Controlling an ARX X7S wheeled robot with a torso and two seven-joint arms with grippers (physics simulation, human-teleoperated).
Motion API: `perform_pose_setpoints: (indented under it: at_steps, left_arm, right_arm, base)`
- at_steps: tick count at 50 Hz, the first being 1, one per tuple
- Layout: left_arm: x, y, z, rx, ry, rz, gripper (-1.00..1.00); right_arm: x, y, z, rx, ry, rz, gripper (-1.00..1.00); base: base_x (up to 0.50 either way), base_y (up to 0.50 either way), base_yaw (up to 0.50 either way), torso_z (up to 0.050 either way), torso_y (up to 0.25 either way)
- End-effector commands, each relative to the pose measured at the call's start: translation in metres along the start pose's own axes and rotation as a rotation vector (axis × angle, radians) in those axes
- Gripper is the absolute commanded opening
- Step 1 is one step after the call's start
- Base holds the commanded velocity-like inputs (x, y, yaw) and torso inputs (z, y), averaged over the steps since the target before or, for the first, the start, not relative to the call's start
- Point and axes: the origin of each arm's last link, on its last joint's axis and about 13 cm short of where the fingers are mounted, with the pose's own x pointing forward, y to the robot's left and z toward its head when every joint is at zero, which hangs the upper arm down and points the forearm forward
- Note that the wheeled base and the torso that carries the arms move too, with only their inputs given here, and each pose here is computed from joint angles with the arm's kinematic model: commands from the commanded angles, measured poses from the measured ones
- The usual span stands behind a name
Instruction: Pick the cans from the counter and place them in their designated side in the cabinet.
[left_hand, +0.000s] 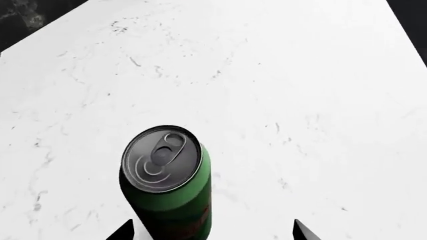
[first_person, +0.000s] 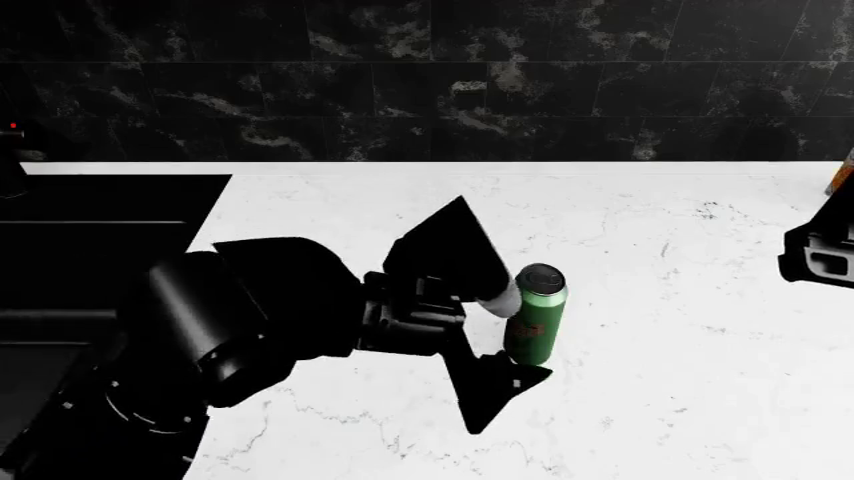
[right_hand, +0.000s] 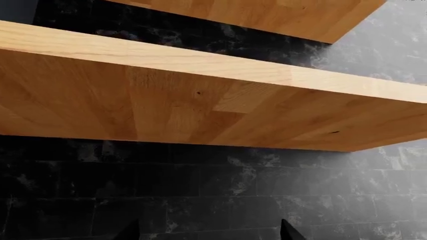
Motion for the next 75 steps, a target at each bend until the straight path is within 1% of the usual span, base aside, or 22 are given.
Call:
perform_pose_setpoints:
  at_steps: [1,8,17,28,41,42,49,53,55,60,65,71,75]
  left_arm:
    - [0.007,0.008,-0.004,-0.029,0.003,-0.017,1.0]
    - [0.011,0.016,-0.006,-0.035,0.012,-0.002,1.0]
    - [0.021,0.018,-0.006,-0.027,0.025,-0.018,1.0]
    - [0.03,0.026,-0.006,-0.027,0.04,-0.022,1.0]
    - [0.038,0.027,-0.011,-0.023,0.067,-0.033,1.0]
    - [0.038,0.027,-0.012,-0.024,0.066,-0.031,-1.0]
    - [0.038,0.031,-0.015,-0.022,0.06,0.012,-1.0]
    - [0.036,0.033,-0.016,-0.038,0.047,0.03,-1.0]
    - [0.032,0.034,-0.014,-0.047,0.023,0.052,-1.0]
    - [0.015,0.034,-0.001,-0.04,-0.053,0.113,-1.0]
    - [-0.01,0.029,0.014,0.005,-0.13,0.179,-1.0]
    - [-0.044,0.024,0.035,0.056,-0.265,0.285,-1.0]
    - [-0.062,0.021,0.046,0.087,-0.34,0.352,-1.0]
  right_arm:
    - [0.0,0.0,0.001,-0.001,0.0,-0.005,1.0]
    - [0.0,0.0,0.001,-0.007,0.001,-0.007,1.0]
    - [-0.001,-0.002,0.001,-0.011,0.002,-0.013,1.0]
    - [-0.001,-0.002,0.001,-0.014,0.005,-0.017,1.0]
    - [0.001,-0.002,0.003,-0.015,0.0,-0.013,1.0]
    - [0.001,-0.002,0.003,-0.014,0.0,-0.013,1.0]
    - [0.0,-0.002,0.003,-0.013,-0.002,-0.015,1.0]
    - [0.0,-0.003,0.003,-0.013,-0.002,-0.017,1.0]
    - [0.0,-0.003,0.003,-0.013,-0.001,-0.017,1.0]
    - [-0.001,-0.002,0.002,-0.009,0.0,-0.018,1.0]
    - [-0.002,-0.002,0.001,-0.006,0.0,-0.019,1.0]
    - [-0.002,-0.001,0.001,-0.002,0.0,-0.013,1.0]
    - [-0.001,0.001,0.001,0.002,-0.001,-0.005,1.0]
  base:
    - [0.0,0.0,0.0,0.0,0.0]
    - [0.0,0.0,0.0,0.0,0.0]
    - [0.0,0.0,0.0,0.0,0.0]
    - [0.0,0.0,0.0,0.0,0.0]
    - [0.0,0.0,0.0,0.0,0.0]
    - [0.0,0.0,0.0,0.0,0.0]
    - [0.0,0.0,0.0,0.0,0.0]
    - [0.0,0.0,0.0,0.0,0.0]
    - [0.0,0.0,0.0,0.0,0.0]
    - [0.0,0.0,0.0,0.0,0.0]
    - [0.0,0.0,0.0,0.0,0.0]
    - [0.0,0.0,0.0,0.0,0.0]
    - [0.0,0.0,0.0,0.0,0.0]
